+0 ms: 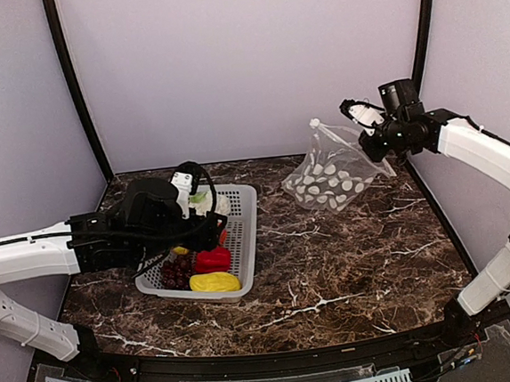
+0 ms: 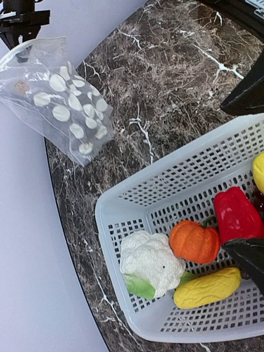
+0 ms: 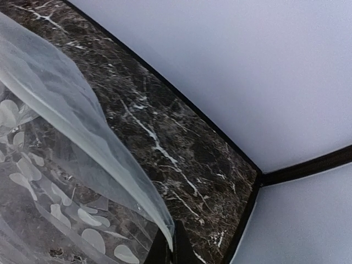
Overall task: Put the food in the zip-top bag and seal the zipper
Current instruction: Pick up the zipper food storage bag from the center of the board, then pick up the fake vegetable from the bin.
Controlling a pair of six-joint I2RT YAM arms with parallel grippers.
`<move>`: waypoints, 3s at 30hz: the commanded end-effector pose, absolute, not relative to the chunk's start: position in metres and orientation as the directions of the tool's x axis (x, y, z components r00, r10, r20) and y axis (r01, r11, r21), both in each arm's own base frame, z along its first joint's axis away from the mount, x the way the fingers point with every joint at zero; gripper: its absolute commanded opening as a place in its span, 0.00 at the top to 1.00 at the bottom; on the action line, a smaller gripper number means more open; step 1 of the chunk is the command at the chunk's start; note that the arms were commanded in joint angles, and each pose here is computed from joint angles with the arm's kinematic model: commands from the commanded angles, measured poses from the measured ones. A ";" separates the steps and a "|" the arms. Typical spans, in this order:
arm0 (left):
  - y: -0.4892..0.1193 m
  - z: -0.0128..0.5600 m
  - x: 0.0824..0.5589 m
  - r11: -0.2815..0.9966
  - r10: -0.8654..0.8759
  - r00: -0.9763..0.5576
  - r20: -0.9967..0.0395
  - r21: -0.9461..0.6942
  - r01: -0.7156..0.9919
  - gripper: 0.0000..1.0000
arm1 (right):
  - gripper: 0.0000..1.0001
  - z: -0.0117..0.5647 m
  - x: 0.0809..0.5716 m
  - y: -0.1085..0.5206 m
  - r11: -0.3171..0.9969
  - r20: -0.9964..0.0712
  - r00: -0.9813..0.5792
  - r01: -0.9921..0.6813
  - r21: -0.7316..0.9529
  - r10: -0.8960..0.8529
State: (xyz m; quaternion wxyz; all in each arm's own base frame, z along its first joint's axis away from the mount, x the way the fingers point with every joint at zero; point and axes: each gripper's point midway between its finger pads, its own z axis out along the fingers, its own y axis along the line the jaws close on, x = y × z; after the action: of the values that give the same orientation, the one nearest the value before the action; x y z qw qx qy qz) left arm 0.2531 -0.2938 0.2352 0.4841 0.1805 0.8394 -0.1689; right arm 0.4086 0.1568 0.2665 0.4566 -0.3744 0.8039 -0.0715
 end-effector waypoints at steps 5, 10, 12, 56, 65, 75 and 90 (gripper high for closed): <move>-0.243 0.224 0.256 0.943 0.244 -0.502 -0.830 0.081 0.324 0.20 | 1.00 0.320 0.441 0.117 0.833 -0.798 -0.295 -0.370 -0.411 -0.525; -0.242 0.208 0.250 0.945 0.246 -0.563 -0.789 0.065 0.321 0.05 | 1.00 0.228 0.404 0.190 0.686 -0.690 -0.324 -0.643 -0.341 -0.647; -0.246 0.198 0.249 0.942 0.257 -0.596 -0.761 0.060 0.329 0.02 | 1.00 0.194 0.392 0.206 0.660 -0.668 -0.373 -0.712 -0.239 -0.644; -0.239 0.154 0.418 0.625 0.766 -0.482 -0.425 0.316 0.714 0.29 | 1.00 0.144 0.319 0.258 0.422 -0.689 -0.420 -0.889 0.180 -0.591; -0.243 0.127 0.428 0.589 0.794 -0.473 -0.382 0.289 0.755 0.31 | 1.00 0.141 0.316 0.258 0.414 -0.681 -0.427 -0.889 0.196 -0.594; -0.250 0.101 0.430 0.567 0.809 -0.471 -0.351 0.254 0.784 0.28 | 1.00 0.138 0.315 0.258 0.408 -0.674 -0.431 -0.889 0.205 -0.599; -0.251 0.106 0.427 0.577 0.801 -0.486 -0.350 0.233 0.783 0.56 | 1.00 0.135 0.314 0.258 0.404 -0.669 -0.435 -0.889 0.213 -0.603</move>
State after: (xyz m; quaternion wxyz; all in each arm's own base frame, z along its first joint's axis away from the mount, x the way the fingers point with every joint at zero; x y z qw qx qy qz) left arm 0.4328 -0.2600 0.1134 0.2441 0.4651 0.8507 0.0184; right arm 0.3178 0.2581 0.1349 0.2569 -0.4640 0.8013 0.2767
